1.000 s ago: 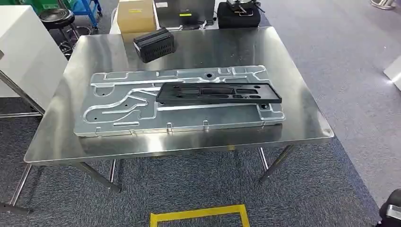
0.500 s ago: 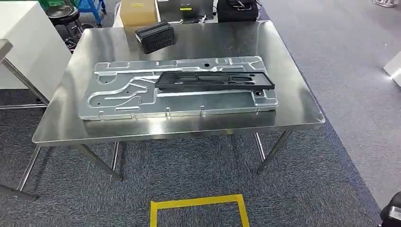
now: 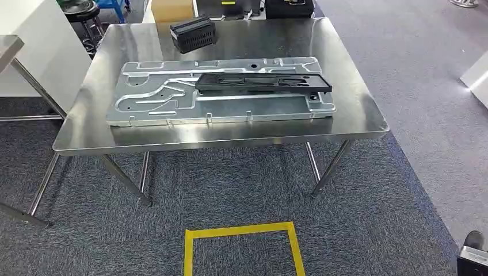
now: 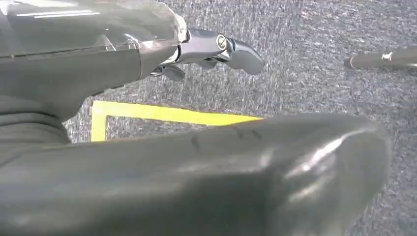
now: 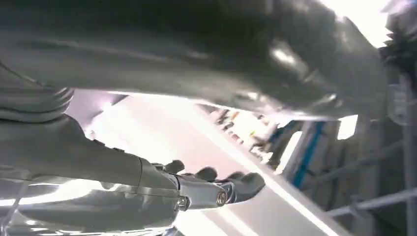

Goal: Take the parts from the cabinet and place them on the table.

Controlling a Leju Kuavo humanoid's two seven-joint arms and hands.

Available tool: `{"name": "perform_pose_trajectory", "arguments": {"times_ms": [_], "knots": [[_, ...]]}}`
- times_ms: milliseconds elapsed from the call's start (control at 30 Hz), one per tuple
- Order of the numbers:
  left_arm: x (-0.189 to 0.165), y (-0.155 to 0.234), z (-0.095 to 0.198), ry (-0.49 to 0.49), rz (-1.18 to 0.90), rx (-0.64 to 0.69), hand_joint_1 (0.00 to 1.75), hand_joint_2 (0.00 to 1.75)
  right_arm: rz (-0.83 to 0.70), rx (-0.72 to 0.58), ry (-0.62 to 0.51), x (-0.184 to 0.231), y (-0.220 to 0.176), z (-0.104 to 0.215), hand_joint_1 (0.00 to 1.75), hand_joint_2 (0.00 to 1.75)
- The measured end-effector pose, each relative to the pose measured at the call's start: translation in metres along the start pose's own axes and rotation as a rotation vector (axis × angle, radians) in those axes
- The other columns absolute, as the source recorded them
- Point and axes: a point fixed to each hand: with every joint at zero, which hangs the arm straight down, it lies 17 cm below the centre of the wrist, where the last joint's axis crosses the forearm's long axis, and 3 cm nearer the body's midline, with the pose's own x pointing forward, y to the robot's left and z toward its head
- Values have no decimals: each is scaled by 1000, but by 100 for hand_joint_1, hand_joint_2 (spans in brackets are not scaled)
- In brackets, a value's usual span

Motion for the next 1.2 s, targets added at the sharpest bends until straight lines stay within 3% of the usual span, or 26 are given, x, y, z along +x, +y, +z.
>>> {"name": "perform_pose_trajectory", "arguments": {"times_ms": [100, 167, 200, 267, 300, 333, 367, 400, 467, 700, 767, 867, 933, 1067, 1200], "knots": [[-3, -1, 1, 8, 6, 2, 0, 0, 137, 72, 111, -44, 10, 28, 0, 0], [-8, -1, 3, 24, 10, 5, 0, 0, 277, 198, 252, -99, 28, 67, 0, 0], [-10, -3, 3, 37, 13, 5, 0, 0, 356, 311, 382, -137, 41, 103, 0, 0], [-18, -6, 5, 75, 0, -1, 0, 0, 523, 557, 752, -213, 59, 214, 0, 0], [-29, -14, 8, 121, -17, -16, 0, 0, 575, 743, 992, -233, 70, 305, 0, 0], [-36, -16, 10, 150, -30, -22, 0, 0, 629, 838, 1236, -239, 62, 369, 0, 0], [-42, -19, 13, 173, -37, -28, 0, 0, 676, 915, 1385, -233, 55, 420, 0, 0], [-46, -22, 15, 188, -43, -32, 0, 0, 683, 970, 1478, -219, 54, 458, 0, 0], [-50, -27, 16, 203, -49, -42, 0, 0, 609, 1081, 1505, -194, 75, 498, 0, 0], [-49, -35, 15, 210, -44, -59, 0, 0, 530, 1149, 1543, -179, 83, 530, 0, 0], [-50, -34, 15, 210, -39, -55, 0, 0, 521, 1058, 1507, -189, 80, 515, 0, 0], [-49, -33, 15, 206, -29, -48, 0, 0, 533, 852, 1414, -223, 57, 467, 0, 0], [-48, -33, 14, 203, -23, -49, 0, 0, 561, 781, 1396, -251, 34, 438, 0, 0], [-49, -35, 15, 211, -25, -61, 0, 0, 609, 799, 1433, -274, 8, 423, 0, 0], [-57, -39, 19, 239, -27, -70, 0, 0, 618, 899, 1460, -261, 21, 445, 0, 0]]}}
